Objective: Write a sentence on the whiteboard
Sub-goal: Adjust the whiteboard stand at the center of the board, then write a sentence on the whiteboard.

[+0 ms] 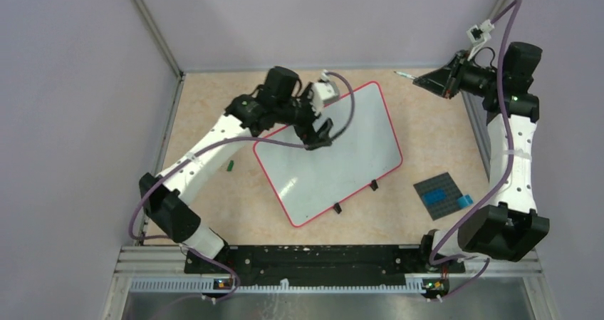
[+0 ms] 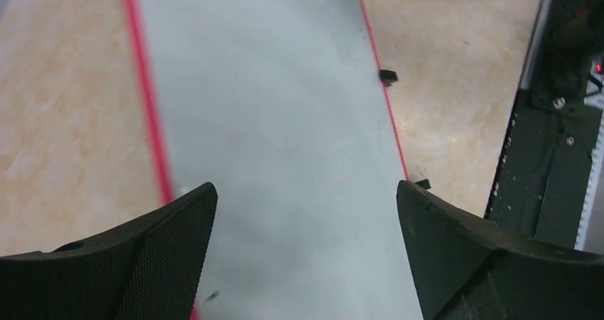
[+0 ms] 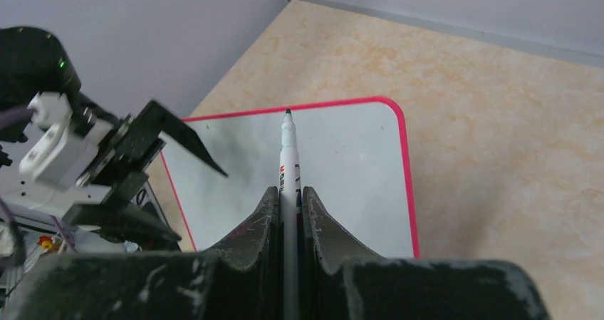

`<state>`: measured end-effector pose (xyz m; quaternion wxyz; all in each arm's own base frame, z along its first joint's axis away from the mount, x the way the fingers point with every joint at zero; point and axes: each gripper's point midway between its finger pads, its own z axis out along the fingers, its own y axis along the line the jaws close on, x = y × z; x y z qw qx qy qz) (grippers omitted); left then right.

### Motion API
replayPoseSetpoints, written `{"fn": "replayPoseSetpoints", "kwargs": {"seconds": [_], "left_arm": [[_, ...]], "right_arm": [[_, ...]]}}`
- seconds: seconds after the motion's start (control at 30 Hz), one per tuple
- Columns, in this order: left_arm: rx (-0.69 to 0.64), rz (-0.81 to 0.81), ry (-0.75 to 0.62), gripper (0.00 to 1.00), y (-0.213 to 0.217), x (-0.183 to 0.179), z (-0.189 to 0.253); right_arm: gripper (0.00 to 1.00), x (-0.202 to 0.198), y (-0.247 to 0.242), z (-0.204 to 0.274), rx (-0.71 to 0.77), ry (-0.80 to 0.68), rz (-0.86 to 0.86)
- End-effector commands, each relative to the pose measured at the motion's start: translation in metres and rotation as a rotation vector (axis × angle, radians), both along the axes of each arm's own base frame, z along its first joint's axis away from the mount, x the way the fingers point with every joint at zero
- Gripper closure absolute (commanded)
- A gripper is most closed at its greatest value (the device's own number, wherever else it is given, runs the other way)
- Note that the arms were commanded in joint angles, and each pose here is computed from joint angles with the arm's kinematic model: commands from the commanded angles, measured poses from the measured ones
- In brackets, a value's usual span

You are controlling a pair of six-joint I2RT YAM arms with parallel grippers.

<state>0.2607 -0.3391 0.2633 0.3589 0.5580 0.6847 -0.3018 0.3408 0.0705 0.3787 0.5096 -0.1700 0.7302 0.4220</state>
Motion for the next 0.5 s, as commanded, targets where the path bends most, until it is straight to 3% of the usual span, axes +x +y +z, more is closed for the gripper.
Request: {"fn": "replayPoseSetpoints", "kwargs": {"seconds": [0.0, 0.13, 0.27, 0.47], "left_arm": [[-0.223, 0.215, -0.016, 0.01, 0.044, 0.02, 0.077], [-0.312, 0.414, 0.034, 0.01, 0.108, 0.05, 0.091], [-0.332, 0.496, 0.069, 0.01, 0.163, 0.055, 0.093], [-0.348, 0.547, 0.156, 0.01, 0.201, 0.046, 0.072]], "right_arm": [[1.0, 0.007, 0.025, 0.012, -0.165, -0.09, 0.023], [1.0, 0.011, 0.053, 0.005, -0.317, -0.163, 0.049], [1.0, 0.005, 0.091, 0.012, -0.449, -0.305, 0.121], [1.0, -0.012, 0.132, 0.037, -0.254, -0.321, 0.324]]}}
